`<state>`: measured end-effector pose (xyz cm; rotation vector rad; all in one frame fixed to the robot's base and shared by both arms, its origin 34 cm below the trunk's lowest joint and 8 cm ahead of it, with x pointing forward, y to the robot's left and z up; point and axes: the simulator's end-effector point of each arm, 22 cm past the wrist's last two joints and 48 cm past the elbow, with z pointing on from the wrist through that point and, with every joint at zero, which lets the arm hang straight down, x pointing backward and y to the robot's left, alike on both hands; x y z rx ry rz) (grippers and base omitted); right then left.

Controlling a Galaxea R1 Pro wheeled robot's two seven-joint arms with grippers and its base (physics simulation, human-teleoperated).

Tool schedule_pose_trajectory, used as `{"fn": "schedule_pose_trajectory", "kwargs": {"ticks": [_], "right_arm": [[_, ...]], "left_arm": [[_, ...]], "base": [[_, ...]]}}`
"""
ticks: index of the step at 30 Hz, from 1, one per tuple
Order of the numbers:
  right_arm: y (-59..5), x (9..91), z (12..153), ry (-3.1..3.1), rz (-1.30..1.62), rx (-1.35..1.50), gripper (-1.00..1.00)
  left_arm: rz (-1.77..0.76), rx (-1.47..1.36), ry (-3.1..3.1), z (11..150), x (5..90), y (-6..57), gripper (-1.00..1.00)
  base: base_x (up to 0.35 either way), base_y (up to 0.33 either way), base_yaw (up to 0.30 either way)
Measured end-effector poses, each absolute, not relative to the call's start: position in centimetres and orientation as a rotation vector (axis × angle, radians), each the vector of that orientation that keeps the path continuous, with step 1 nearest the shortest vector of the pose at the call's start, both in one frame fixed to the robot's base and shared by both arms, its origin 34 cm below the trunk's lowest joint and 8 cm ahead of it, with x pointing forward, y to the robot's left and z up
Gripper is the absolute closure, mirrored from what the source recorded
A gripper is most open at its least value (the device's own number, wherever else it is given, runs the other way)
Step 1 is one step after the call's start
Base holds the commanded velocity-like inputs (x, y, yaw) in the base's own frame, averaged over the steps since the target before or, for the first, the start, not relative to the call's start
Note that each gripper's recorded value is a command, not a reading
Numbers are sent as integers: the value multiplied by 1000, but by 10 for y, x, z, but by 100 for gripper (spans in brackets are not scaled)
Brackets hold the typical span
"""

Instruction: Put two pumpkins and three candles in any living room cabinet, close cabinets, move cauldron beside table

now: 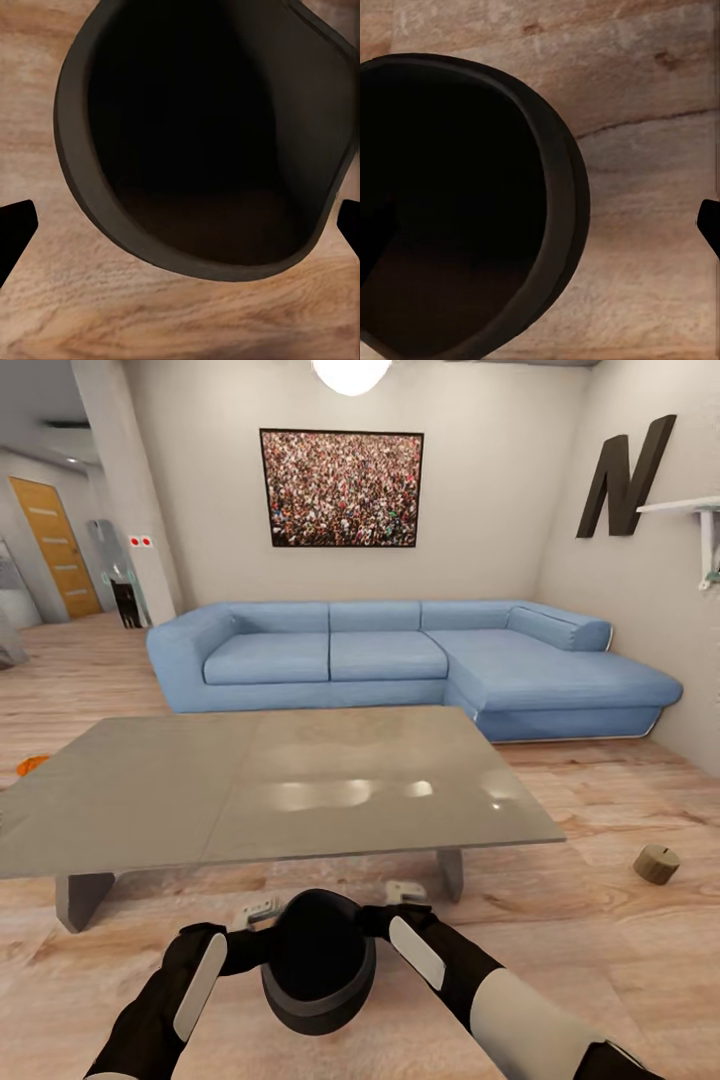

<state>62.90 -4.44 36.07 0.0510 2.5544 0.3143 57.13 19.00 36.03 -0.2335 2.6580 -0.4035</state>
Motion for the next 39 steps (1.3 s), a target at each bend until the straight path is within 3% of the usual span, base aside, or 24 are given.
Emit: {"fn": "schedule_pose_trajectory", "kwargs": {"ticks": [39], "right_arm": [[-46, 644, 427, 2554, 312, 51, -100]], "left_arm": [[-409, -231, 2654, 431, 589, 188, -100]], "base": [[-47, 0, 0]]}}
